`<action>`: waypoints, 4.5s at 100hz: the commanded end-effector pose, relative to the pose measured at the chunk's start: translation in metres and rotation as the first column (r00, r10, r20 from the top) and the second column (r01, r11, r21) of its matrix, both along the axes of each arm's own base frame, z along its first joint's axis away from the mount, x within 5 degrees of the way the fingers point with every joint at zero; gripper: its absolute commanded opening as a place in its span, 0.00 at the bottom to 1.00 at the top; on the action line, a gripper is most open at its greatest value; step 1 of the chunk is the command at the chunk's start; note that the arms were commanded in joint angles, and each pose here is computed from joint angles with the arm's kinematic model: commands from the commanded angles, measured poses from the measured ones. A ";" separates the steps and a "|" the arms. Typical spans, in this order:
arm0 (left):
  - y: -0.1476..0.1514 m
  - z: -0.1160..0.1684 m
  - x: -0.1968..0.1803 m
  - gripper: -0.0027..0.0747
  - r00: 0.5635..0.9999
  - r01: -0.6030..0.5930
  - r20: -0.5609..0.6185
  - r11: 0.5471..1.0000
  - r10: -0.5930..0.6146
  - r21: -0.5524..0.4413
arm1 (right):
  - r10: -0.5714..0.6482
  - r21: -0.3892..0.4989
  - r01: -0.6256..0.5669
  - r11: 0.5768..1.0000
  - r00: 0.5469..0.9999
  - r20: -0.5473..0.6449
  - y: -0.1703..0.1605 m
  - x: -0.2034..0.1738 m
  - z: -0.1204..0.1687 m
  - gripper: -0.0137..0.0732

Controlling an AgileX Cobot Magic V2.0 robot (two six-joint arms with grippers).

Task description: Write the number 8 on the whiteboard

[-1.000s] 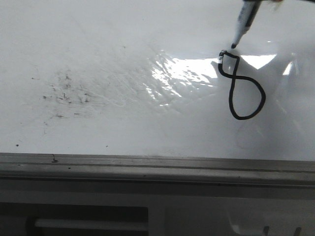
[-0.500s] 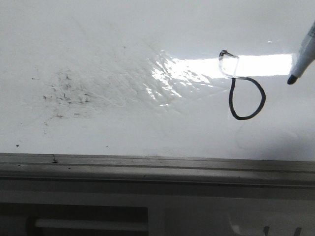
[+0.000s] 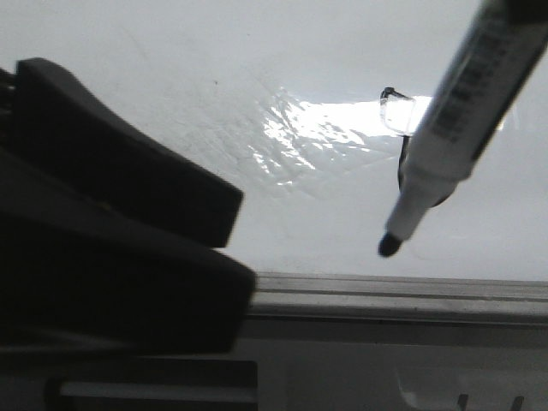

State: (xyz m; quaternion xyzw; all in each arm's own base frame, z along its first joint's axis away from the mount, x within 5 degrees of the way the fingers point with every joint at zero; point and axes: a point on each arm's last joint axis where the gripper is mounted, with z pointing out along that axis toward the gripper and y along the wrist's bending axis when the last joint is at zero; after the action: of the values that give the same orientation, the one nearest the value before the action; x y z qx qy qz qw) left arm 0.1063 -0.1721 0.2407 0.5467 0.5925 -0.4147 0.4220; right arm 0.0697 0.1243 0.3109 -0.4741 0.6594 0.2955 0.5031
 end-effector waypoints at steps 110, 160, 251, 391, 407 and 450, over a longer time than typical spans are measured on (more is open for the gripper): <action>-0.041 0.027 0.018 0.35 0.994 0.098 -0.030 0.984 -0.104 -0.149 | 0.092 0.012 -0.092 0.996 0.996 -0.023 0.033 -0.004 -0.002 0.08; -0.041 0.035 0.008 0.55 0.974 0.193 -0.067 0.953 -0.214 -0.235 | 0.082 0.019 -0.081 0.997 0.997 -0.017 0.033 -0.002 -0.001 0.08; -0.040 0.028 0.007 0.01 0.970 0.194 -0.119 0.968 -0.213 -0.157 | 0.075 0.022 -0.075 0.997 0.997 -0.009 0.033 -0.002 -0.001 0.08; -0.032 0.033 0.074 0.01 0.832 -0.479 -0.296 0.877 0.470 0.048 | -0.280 0.314 0.211 0.926 0.940 0.196 -0.050 -0.008 0.047 0.08; -0.032 0.040 0.084 0.01 0.782 -0.556 -0.302 0.829 0.545 0.058 | -0.280 0.314 0.211 0.926 0.940 0.196 -0.050 -0.008 0.047 0.08; -0.050 0.016 0.105 0.01 0.679 -0.590 -0.439 0.793 0.588 0.151 | -0.289 0.321 0.216 0.922 0.936 0.200 -0.050 -0.008 0.048 0.08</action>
State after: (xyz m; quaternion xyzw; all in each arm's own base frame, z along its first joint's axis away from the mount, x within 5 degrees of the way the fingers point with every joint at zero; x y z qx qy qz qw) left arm 0.2015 -0.2182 0.2478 0.2490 0.8169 -0.3665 0.3693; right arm 0.0592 0.0774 0.3464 -0.3632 0.6113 0.2684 0.6499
